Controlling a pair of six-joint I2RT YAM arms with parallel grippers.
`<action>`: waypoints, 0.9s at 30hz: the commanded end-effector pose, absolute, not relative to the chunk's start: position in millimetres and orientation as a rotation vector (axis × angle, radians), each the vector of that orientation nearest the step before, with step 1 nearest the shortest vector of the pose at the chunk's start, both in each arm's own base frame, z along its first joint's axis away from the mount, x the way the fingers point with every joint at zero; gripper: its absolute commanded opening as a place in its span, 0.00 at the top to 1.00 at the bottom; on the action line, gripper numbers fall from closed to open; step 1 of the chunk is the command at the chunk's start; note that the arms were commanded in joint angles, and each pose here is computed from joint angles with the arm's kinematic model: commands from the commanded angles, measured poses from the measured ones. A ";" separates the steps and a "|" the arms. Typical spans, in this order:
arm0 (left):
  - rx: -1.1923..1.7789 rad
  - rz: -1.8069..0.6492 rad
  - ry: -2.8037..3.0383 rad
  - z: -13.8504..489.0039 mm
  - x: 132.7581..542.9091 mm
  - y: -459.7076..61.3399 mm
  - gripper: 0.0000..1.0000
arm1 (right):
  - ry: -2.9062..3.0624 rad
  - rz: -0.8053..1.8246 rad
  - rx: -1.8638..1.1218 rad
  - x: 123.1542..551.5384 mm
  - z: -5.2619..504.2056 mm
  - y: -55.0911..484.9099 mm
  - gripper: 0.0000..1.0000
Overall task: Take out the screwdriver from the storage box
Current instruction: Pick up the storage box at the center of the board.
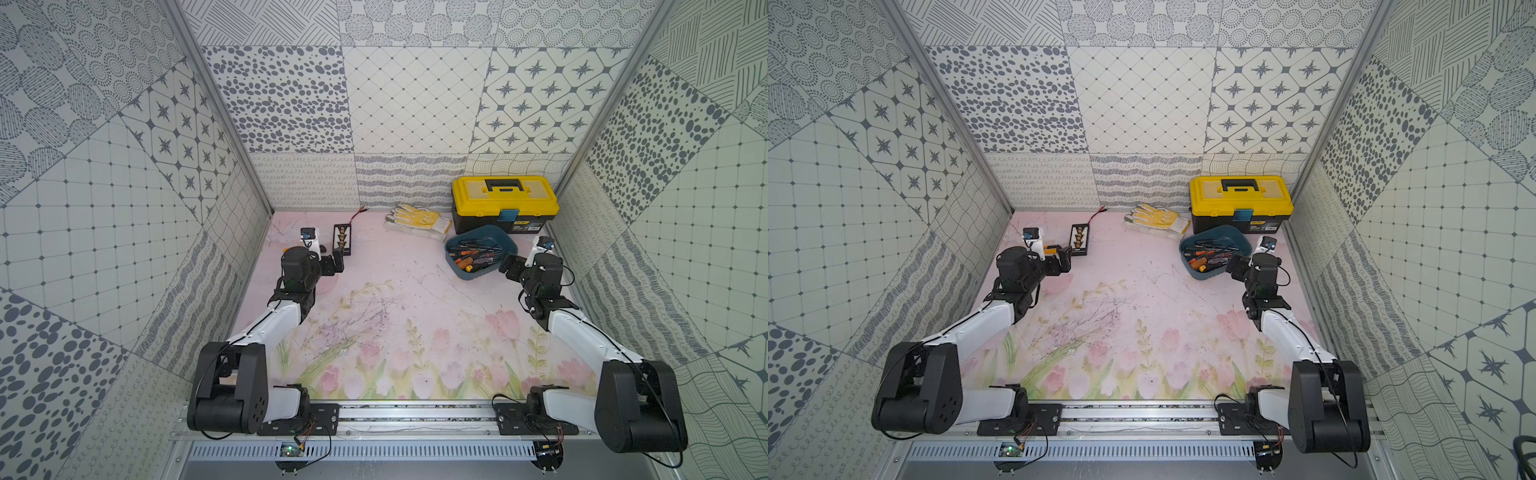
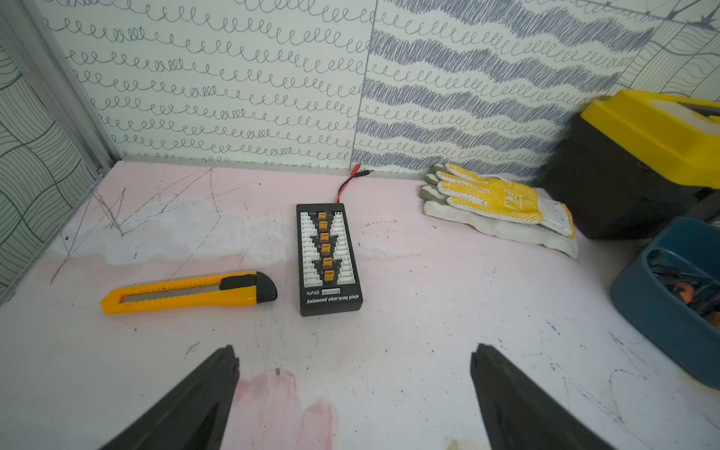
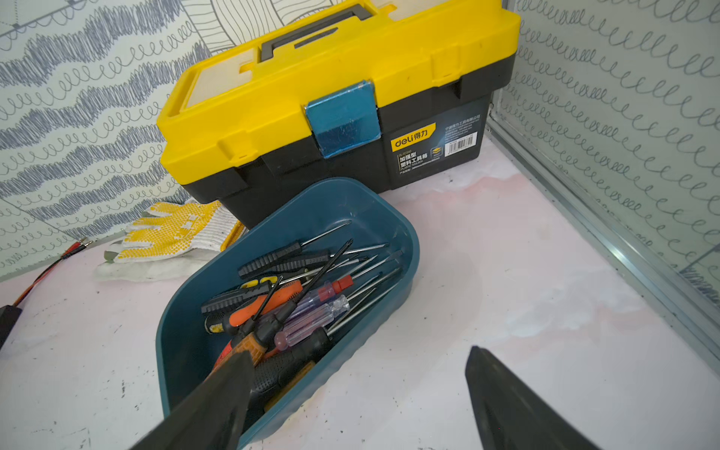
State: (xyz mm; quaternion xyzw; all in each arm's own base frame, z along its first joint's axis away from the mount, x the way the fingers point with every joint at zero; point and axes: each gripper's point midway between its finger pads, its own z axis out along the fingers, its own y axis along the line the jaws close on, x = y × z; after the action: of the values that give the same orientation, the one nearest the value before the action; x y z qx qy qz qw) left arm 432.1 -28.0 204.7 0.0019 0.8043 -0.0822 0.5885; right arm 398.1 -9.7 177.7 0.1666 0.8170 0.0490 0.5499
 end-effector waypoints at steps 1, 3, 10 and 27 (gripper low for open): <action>0.029 -0.320 1.967 213.4 432.8 -55.3 0.01 | 1.994 0.160 0.539 400.5 159.9 -10.1 0.12; 0.039 -0.352 1.970 219.1 438.3 -65.0 0.01 | 2.021 0.166 0.593 403.6 151.2 -10.7 0.14; 0.182 -0.428 2.111 212.5 452.2 -120.4 0.01 | 2.126 0.169 0.730 415.9 123.1 -7.4 0.24; 0.485 -0.374 2.272 157.8 438.6 -225.4 0.01 | 2.275 0.162 0.778 441.0 80.2 1.5 0.41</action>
State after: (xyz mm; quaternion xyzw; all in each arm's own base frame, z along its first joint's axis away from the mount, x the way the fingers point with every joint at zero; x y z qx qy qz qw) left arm 450.1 -218.4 180.3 0.1660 0.8725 -0.1746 0.4251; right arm 434.7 -2.7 83.6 0.3008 0.8792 0.0571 0.3650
